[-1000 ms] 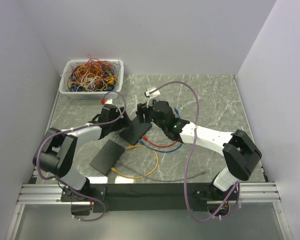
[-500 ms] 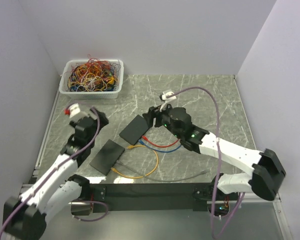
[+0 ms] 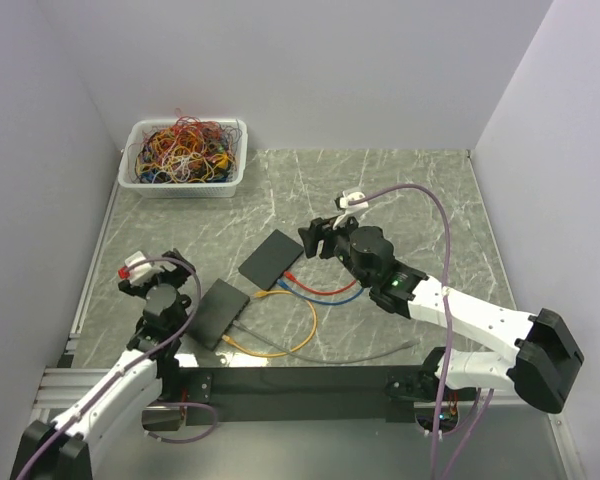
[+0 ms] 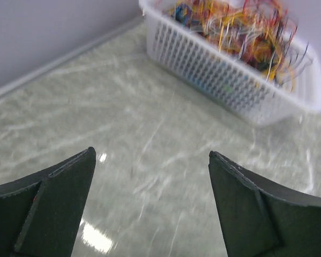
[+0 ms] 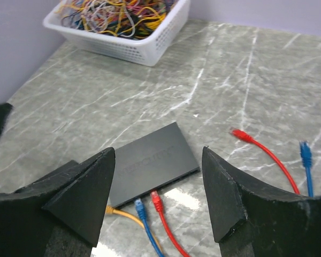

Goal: Insert the plug into the switch port

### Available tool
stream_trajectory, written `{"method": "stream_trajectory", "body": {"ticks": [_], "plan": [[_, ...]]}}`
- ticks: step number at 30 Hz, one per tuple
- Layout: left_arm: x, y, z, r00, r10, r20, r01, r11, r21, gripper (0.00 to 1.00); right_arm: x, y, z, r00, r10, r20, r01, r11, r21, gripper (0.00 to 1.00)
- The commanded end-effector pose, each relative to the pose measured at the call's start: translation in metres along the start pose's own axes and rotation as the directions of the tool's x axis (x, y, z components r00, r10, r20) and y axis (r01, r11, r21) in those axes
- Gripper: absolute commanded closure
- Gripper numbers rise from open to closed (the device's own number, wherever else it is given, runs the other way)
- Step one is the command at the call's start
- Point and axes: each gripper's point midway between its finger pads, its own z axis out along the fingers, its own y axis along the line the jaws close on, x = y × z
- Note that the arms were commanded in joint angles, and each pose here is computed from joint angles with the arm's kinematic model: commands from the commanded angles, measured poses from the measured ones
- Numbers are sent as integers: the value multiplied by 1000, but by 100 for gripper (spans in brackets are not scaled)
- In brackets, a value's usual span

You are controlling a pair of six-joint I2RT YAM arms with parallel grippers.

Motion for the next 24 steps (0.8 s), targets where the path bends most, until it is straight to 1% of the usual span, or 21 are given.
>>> {"method": "stream_trajectory", "body": {"ticks": [1, 3, 4, 5, 6, 7, 9, 10, 11, 12, 13, 14, 15, 17, 18, 24], "plan": [[-19, -1, 9, 990, -50, 133, 47, 999, 23, 7, -19, -6, 3, 996, 43, 79, -48, 997, 60, 27], [-22, 1, 21, 990, -41, 138, 39, 999, 16, 6, -17, -6, 4, 996, 46, 78, -51, 997, 57, 27], [-9, 1, 29, 995, 0, 100, -1, 1000, 14, 6, -15, -6, 4, 996, 45, 72, -49, 997, 53, 27], [-26, -9, 43, 992, -9, 127, 6, 1000, 20, 6, -14, -5, 4, 997, 42, 71, -46, 998, 50, 27], [-28, -13, 52, 992, 7, 128, -10, 1000, 26, 6, -15, -5, 5, 996, 41, 76, -44, 998, 50, 27], [-18, -15, 63, 993, 60, 102, -63, 998, 29, 7, -14, -9, 6, 996, 39, 78, -44, 997, 63, 27], [-21, -33, 82, 992, 85, 94, -93, 992, 88, 8, -11, -13, 10, 996, 33, 87, -40, 996, 78, 27], [-1, -33, 89, 992, 117, 40, -120, 987, 109, 8, -8, -23, 11, 995, 34, 88, -45, 991, 123, 27], [-12, -35, 97, 992, 85, 93, -97, 987, 129, 8, -8, -35, 14, 995, 45, 87, -58, 985, 160, 27], [4, -45, 101, 989, 136, 56, -144, 969, 201, 12, -2, -43, 19, 994, 77, 73, -89, 980, 180, 27], [12, -50, 103, 985, 170, 20, -170, 958, 231, 13, 3, -44, 21, 993, 99, 59, -108, 980, 166, 27], [15, -51, 100, 985, 172, 9, -169, 954, 246, 11, 3, -56, 23, 991, 119, 64, -129, 976, 178, 27], [12, -52, 100, 986, 163, 19, -163, 954, 251, 11, 2, -57, 23, 986, 150, 78, -162, 972, 169, 27], [15, -52, 99, 985, 173, 22, -172, 950, 261, 11, 11, -60, 22, 984, 162, 73, -173, 971, 168, 27], [15, -50, 99, 986, 168, 19, -167, 954, 249, 1, 11, -60, 23, 983, 169, 77, -180, 970, 165, 27], [15, -50, 99, 986, 167, 19, -166, 954, 251, 1, 14, -60, 22, 981, 179, 72, -189, 967, 170, 28]]}}
